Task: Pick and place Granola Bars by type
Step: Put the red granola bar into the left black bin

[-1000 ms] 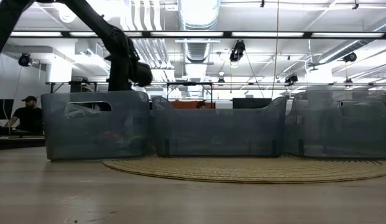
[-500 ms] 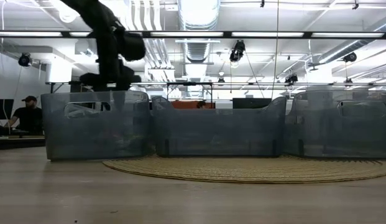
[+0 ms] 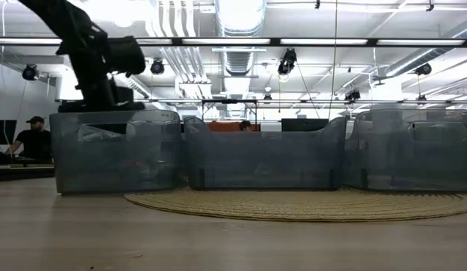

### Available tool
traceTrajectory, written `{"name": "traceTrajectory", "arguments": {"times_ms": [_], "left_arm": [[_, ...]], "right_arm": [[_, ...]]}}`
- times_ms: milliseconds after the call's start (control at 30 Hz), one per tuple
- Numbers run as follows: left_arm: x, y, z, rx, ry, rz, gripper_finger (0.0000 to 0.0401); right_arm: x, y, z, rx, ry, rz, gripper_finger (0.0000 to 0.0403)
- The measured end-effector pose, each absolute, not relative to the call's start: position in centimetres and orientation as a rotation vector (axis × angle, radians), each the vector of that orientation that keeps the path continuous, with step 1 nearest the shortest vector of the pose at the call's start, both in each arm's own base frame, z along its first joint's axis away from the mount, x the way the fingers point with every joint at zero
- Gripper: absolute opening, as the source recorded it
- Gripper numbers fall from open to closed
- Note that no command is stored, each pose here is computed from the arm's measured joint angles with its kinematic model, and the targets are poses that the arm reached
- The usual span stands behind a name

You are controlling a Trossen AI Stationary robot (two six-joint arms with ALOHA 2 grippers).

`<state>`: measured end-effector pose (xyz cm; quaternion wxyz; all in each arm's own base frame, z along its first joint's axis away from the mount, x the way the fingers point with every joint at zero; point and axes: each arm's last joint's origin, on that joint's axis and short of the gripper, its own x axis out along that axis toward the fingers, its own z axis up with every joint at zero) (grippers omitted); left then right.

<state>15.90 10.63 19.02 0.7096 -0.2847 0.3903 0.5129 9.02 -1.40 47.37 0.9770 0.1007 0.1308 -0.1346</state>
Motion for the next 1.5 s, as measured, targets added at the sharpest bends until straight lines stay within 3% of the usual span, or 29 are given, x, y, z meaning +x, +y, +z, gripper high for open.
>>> {"name": "traceTrajectory", "arguments": {"times_ms": [433,1500], "left_arm": [[15.1,10.0,15.7,-0.595,0.862,1.153,0.0186],[17.5,11.5,12.8,-0.534,0.809,1.142,0.0186]], "right_arm": [[9.2,-1.4,47.3,0.211,0.268,-0.273,0.0008],[9.2,-1.4,47.4,0.228,0.262,-0.275,0.0009]]}}
